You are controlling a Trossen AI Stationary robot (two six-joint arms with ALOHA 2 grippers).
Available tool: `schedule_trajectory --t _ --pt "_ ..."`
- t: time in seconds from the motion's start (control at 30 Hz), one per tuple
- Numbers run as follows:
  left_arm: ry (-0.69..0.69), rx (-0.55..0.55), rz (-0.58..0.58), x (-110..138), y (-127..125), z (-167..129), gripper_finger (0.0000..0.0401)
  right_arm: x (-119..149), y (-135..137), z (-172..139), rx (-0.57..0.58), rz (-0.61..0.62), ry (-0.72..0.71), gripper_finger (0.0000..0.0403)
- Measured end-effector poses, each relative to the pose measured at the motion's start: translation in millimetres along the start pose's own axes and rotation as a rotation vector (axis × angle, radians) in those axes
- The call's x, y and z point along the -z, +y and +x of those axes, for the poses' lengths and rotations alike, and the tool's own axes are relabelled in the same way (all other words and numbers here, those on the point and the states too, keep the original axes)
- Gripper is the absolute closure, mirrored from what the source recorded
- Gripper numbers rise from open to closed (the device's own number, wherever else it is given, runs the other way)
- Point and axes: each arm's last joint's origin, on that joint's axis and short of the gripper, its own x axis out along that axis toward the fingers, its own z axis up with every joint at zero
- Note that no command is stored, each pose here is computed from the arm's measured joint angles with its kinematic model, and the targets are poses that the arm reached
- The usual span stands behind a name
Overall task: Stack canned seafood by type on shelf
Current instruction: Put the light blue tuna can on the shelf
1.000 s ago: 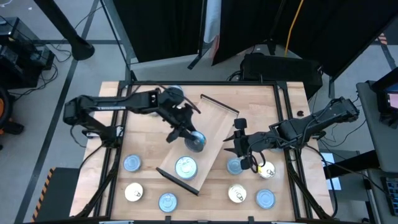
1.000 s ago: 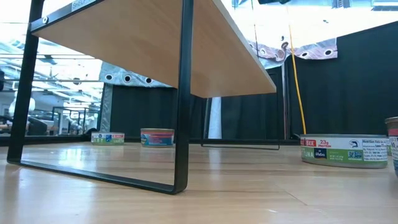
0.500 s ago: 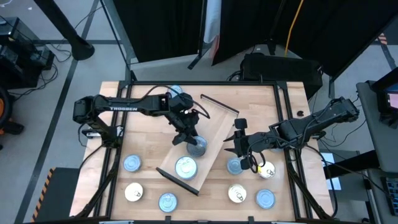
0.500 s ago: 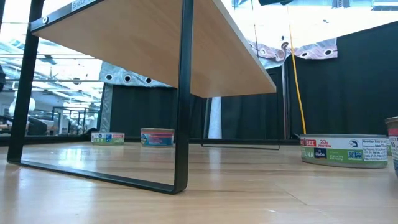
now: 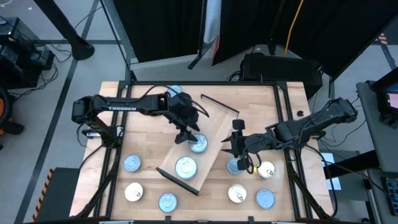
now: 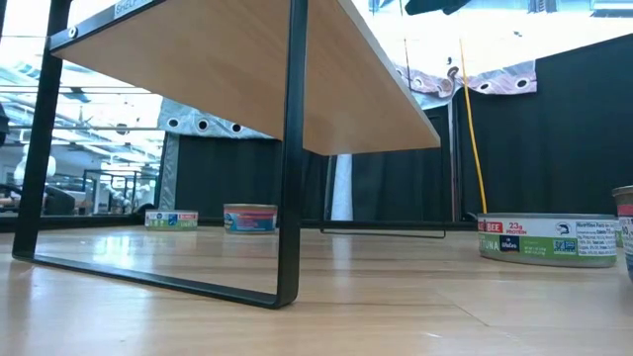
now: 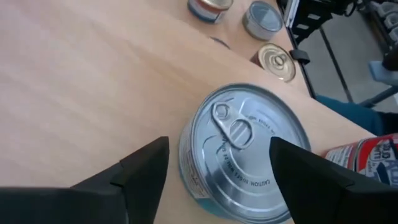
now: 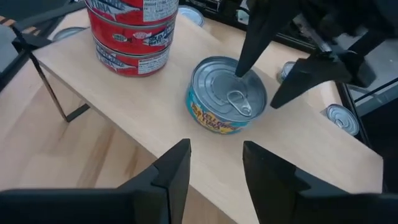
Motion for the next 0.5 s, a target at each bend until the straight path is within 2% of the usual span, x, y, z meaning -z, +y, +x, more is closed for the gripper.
schedule_trajectory --t 0.17,0.3,0.4,0.5 --pt "-0.024 -0.066 0.023 -5.6 -6.6 -15.2 0.0123 -1.5 -5.3 28.7 0.114 -0.002 0.002 0.0264" --pt "-0.099 -0.2 0.058 -13.7 -23.9 -50.6 0.0123 1.1 -20.1 57.4 0.192 0.013 0.019 0.0264" --pt "-0.128 -0.326 0.075 -9.7 -42.6 -78.5 0.0122 3.7 -33.6 72.1 0.239 0.041 0.026 0.0264" --pt "-0.164 -0.389 0.056 -1.6 -66.7 -104.5 0.0122 4.7 -49.0 81.6 0.285 0.084 0.012 0.0264"
